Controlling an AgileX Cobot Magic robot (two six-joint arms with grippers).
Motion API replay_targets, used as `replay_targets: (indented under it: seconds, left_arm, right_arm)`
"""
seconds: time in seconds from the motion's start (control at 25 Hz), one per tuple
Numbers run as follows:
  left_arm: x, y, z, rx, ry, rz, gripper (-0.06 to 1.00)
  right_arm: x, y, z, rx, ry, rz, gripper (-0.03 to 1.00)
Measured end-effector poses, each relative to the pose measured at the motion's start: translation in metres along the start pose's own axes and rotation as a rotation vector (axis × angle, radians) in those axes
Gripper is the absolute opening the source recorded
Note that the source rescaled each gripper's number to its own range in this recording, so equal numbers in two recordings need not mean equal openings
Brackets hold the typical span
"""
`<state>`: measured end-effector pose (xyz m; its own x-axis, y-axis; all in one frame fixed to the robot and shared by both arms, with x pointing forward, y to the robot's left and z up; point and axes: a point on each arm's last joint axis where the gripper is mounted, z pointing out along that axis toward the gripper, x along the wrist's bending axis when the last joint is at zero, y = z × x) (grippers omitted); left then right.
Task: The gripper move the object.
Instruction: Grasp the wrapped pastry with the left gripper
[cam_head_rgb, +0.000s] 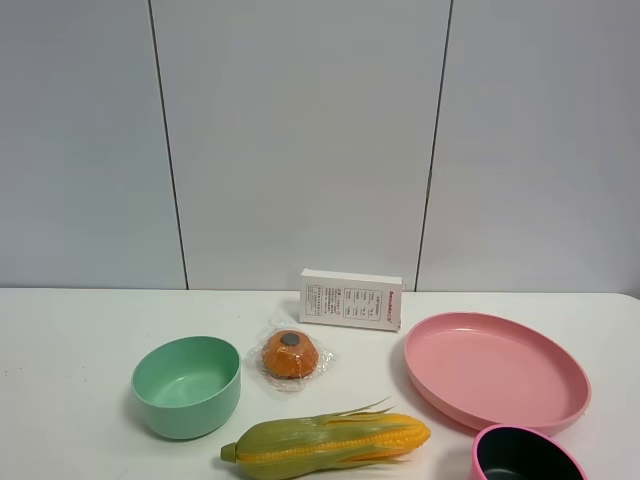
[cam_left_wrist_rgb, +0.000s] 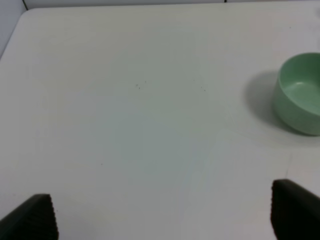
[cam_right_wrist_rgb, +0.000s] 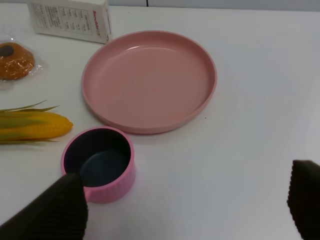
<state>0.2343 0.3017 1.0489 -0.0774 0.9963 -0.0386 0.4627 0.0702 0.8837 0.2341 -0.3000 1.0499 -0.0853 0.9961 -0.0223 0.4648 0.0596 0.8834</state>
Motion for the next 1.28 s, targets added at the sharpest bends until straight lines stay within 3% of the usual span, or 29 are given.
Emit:
replay_targets:
  seconds: [0.52,0.68,0.8,0.84,0.92,1.04,1.08,1.12,1.28]
  left_arm:
    - [0.0,0.0,0.0,0.0,0.0,0.001,1.0]
    - [-0.003,0.003,-0.004,-0.015,-0.036,0.038,1.0]
    - [-0.014,0.025,-0.02,-0.083,-0.139,0.07,1.0]
    - [-0.014,0.025,-0.02,-0.083,-0.139,0.07,1.0]
    - [-0.022,0.049,-0.028,-0.104,-0.219,0.14,1.0]
    - [-0.036,0.09,-0.03,-0.092,-0.35,0.282,1.0]
    - [-0.046,0.12,-0.023,-0.089,-0.454,0.359,1.0]
    - [-0.05,0.134,-0.017,-0.095,-0.499,0.397,1.0]
    - [-0.066,0.18,0.01,-0.134,-0.671,0.465,1.0]
  right_arm:
    - [0.0,0.0,0.0,0.0,0.0,0.0,1.0]
    - [0.0,0.0,0.0,0.0,0.0,0.0,1.0]
    - [0.0,0.0,0.0,0.0,0.0,0.0,1.0]
    - [0.0,0.0,0.0,0.0,0.0,0.0,1.0]
    - [0.0,0.0,0.0,0.0,0.0,0.0,1.0]
    - [0.0,0.0,0.0,0.0,0.0,0.001,1.0]
    - [0.0,0.0,0.0,0.0,0.0,0.001,1.0]
    - [0.0,0.0,0.0,0.0,0.0,0.001,1.0]
    - [0.0,0.0,0.0,0.0,0.0,0.001,1.0]
